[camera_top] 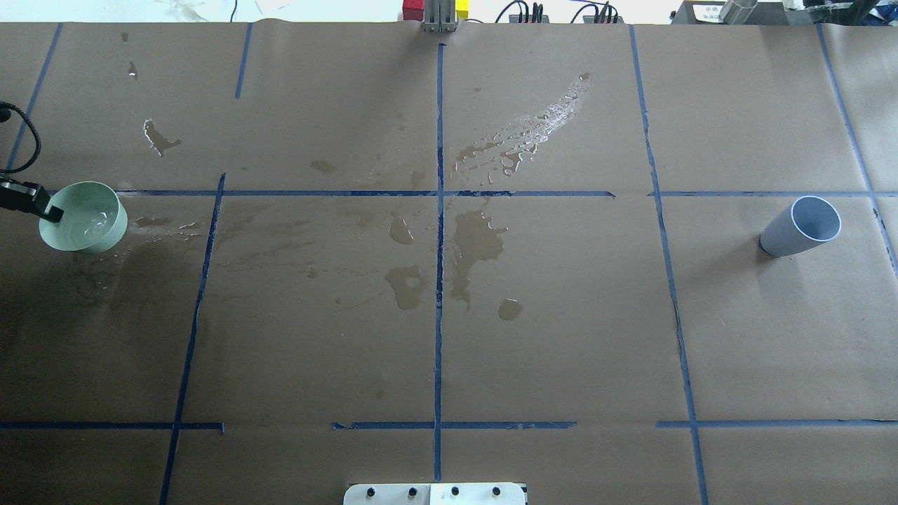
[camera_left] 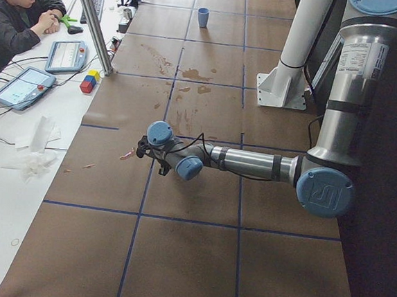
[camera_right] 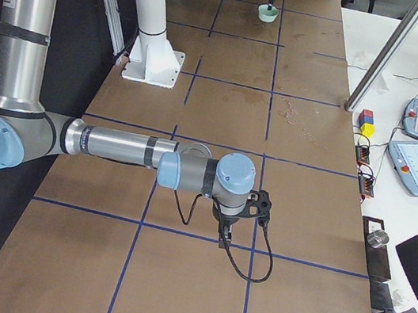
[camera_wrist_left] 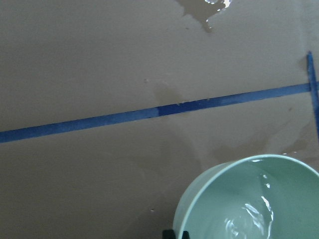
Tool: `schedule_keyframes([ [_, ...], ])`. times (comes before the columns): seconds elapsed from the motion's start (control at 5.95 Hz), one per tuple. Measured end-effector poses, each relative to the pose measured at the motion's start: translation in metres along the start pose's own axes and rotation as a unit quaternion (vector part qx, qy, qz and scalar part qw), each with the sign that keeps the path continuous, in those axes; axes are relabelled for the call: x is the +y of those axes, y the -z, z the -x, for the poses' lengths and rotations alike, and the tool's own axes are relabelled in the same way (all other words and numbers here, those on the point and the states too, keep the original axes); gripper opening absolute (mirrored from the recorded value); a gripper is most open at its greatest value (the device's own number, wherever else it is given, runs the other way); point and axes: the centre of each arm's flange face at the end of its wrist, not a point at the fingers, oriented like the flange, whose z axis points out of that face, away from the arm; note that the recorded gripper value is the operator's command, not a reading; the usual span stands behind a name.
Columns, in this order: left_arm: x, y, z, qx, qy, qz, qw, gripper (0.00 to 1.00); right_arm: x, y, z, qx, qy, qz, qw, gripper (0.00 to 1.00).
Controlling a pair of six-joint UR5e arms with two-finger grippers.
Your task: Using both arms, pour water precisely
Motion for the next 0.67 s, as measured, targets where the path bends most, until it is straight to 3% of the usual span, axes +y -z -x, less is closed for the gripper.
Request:
schedule_keyframes([
  [0.67, 0.0107, -0.0155, 0.012, 0.005, 0.027, -0.001, 0.9996, 0.03, 0.0016, -0.0013, -0.0011, 0.0, -0.001, 0.001, 1.0, 1.0],
])
